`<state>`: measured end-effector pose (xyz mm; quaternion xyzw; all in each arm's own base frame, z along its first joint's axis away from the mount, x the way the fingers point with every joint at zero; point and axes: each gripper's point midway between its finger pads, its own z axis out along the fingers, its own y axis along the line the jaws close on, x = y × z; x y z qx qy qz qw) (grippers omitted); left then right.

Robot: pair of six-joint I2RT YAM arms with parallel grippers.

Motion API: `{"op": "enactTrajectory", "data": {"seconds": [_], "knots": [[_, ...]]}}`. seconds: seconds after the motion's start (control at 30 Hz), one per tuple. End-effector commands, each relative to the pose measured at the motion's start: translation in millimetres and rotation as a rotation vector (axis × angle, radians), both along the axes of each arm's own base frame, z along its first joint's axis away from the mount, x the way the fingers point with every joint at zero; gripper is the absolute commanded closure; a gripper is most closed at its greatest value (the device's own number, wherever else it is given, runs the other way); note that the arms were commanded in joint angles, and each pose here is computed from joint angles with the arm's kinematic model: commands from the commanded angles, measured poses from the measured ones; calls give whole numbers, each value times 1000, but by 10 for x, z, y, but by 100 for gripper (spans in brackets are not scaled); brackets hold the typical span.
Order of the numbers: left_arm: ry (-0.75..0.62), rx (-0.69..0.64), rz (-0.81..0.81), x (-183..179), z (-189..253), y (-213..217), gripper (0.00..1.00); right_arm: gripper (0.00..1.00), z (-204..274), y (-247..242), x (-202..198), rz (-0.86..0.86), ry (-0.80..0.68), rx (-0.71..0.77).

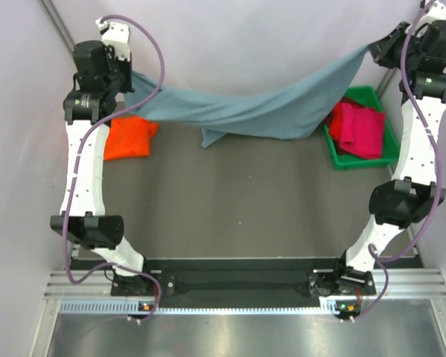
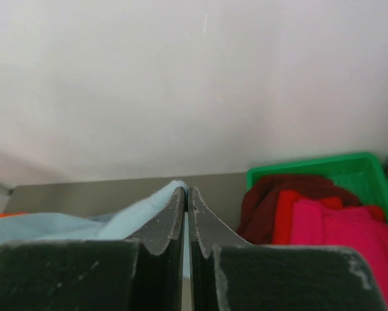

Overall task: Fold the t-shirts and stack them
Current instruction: Flatten the tshirt out

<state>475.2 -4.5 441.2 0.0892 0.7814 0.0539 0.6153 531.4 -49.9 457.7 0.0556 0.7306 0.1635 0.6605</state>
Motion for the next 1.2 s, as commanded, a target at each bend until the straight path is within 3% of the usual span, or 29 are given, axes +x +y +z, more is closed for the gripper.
{"op": "enactTrajectory", "data": {"seconds": [0.0,0.1,0.13,0.27,0.3,0.33,0.37,0.47,0.57,0.7,0.97,1.17], "knots": [[16,-24,11,-300,-17,10,100,100,485,220,-466,86,-94,46],[197,-62,-25,-593,-426,-79,100,100,235,453,-760,182,-8,79],[352,-66,-51,-790,-773,-129,100,100,16,544,-881,218,45,85],[723,-44,-58,-1241,-1665,-114,100,100,-795,750,-1132,306,248,134],[818,-33,-51,-1289,-1918,-97,95,100,-936,785,-1162,320,286,144],[891,-20,-35,-1369,-2048,-57,67,100,-1158,817,-1196,328,345,173],[919,-7,-19,-1336,-2120,-25,62,100,-1239,820,-1199,326,363,187],[836,-11,-11,-994,-2041,-26,53,100,-1360,839,-1190,320,377,190],[770,-72,-83,-568,-1933,-220,53,100,-1352,844,-1123,317,363,149],[811,-52,-168,-48,-2330,-573,56,100,-1404,820,-1004,309,367,130],[916,-120,-288,328,-3137,-983,61,100,-1495,736,-842,279,390,89],[892,-157,-325,534,-3307,-1097,61,100,-1554,692,-781,266,410,70]]}}
